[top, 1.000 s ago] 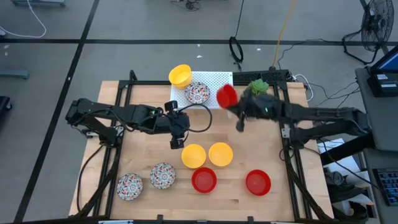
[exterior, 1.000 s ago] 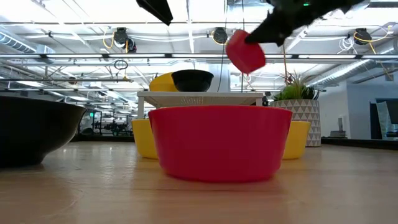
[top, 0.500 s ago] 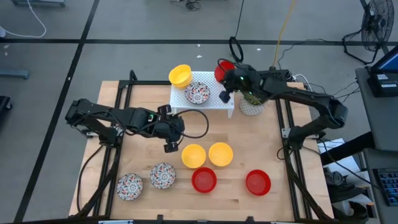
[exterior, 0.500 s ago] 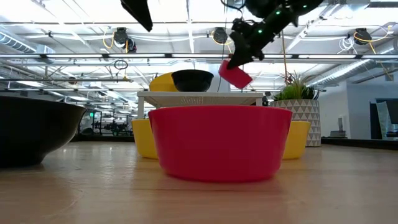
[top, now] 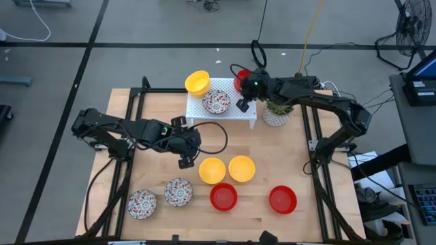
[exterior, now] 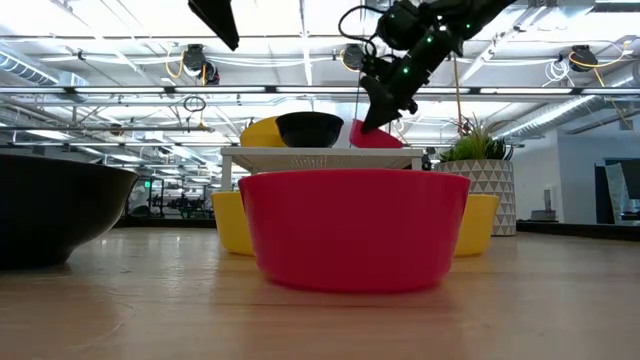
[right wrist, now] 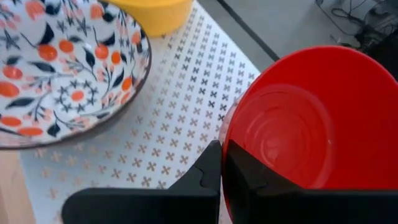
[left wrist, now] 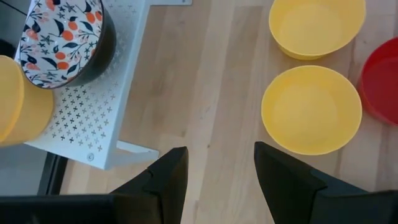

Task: Pick & Place Mini bowls
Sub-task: Put the red bowl on the shelf, then stack the yellow bowl on the yellow bowl on the shelf

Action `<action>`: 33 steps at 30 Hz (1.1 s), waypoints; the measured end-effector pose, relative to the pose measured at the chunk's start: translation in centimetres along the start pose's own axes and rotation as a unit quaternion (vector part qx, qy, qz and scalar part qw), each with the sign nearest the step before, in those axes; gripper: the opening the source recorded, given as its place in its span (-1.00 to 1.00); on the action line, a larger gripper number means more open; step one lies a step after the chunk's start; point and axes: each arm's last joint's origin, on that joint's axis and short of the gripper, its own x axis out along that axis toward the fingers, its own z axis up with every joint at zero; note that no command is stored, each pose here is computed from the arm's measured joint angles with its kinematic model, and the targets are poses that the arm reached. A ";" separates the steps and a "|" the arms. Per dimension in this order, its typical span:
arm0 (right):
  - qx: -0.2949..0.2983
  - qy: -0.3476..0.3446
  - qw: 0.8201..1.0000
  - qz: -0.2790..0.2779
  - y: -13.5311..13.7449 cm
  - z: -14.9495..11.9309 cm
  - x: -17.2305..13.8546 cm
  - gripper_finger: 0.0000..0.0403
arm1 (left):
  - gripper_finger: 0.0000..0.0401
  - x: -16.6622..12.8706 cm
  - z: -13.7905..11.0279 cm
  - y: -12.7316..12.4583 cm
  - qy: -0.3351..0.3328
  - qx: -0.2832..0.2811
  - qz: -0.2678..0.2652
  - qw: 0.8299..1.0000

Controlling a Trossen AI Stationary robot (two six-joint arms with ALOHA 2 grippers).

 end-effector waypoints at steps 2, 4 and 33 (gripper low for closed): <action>0.009 0.000 1.000 0.000 0.0 0.0 -0.1 -0.98 | -0.06 0.0 0.0 0.0 0.000 0.000 0.000 1.000; 0.010 0.006 1.000 0.000 0.0 -0.1 0.0 -0.95 | -0.06 0.0 0.0 0.0 0.000 0.000 0.000 1.000; -0.039 -0.105 0.980 0.164 3.2 1.9 -9.6 -0.39 | -0.06 0.0 -0.1 -0.5 0.024 -0.025 -0.079 0.996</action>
